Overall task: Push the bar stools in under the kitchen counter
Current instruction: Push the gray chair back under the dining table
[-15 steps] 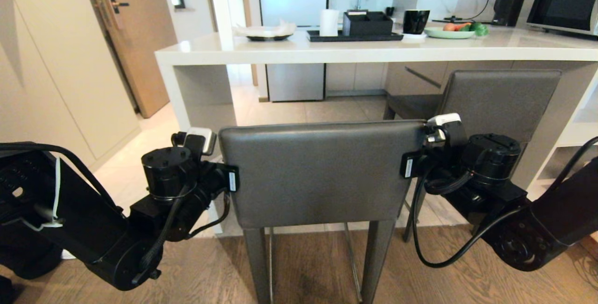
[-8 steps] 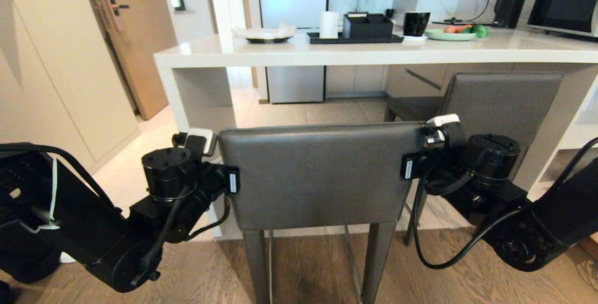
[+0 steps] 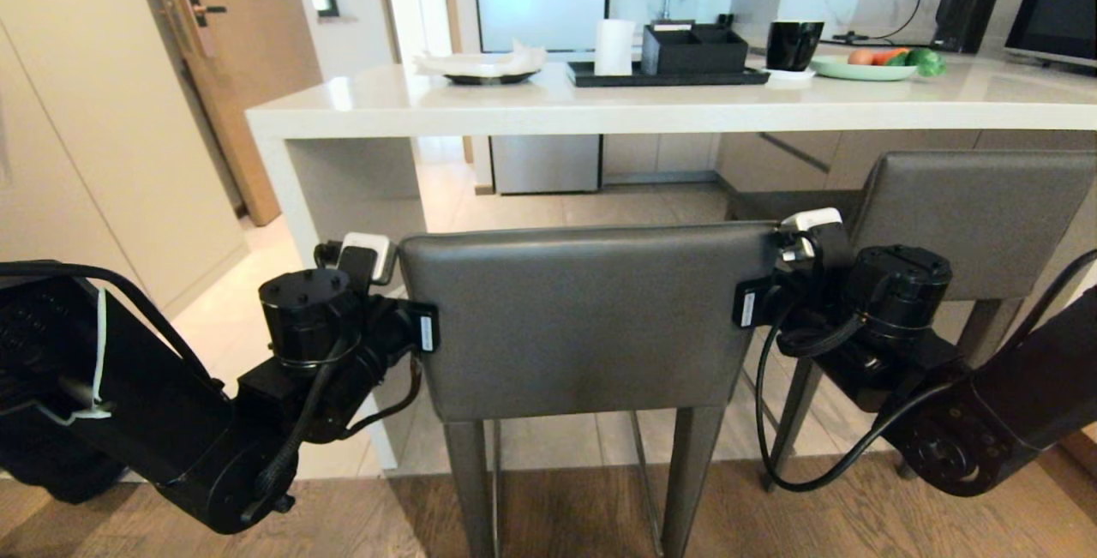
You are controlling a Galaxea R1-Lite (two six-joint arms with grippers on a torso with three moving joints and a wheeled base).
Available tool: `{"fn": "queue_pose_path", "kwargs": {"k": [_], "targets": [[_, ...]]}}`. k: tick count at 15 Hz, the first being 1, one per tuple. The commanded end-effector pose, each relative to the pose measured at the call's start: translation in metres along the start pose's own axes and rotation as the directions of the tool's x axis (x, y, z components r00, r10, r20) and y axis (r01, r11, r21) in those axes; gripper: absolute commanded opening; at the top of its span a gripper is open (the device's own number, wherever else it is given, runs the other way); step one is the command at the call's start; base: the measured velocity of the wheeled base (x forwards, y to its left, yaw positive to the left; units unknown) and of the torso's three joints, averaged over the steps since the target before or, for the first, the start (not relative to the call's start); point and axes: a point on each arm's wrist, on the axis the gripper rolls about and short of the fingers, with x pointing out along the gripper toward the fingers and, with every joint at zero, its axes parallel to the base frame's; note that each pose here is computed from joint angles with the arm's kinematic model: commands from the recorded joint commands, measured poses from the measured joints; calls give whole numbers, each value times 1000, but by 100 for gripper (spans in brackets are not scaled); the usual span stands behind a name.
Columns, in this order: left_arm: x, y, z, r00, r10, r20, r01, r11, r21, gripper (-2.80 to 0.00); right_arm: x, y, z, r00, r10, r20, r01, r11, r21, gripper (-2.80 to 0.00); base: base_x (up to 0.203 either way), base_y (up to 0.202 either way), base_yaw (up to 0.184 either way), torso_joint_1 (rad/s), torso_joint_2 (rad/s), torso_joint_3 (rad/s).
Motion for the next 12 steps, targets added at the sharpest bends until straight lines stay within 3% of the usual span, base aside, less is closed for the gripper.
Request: {"fn": "queue_pose_path", "kwargs": {"k": [1, 12], "targets": [[0, 0, 1, 1000, 3, 7, -3, 1000, -1, -280, 0, 0, 1, 1000, 0, 6, 0, 1000, 0, -280, 192, 0, 3, 2, 2, 3], [0, -1, 1, 1000, 0, 10, 0, 1000, -2, -280, -8, 4, -1, 1000, 5, -8, -5, 1000, -3, -280, 187, 0, 0, 4, 2, 3]]}}
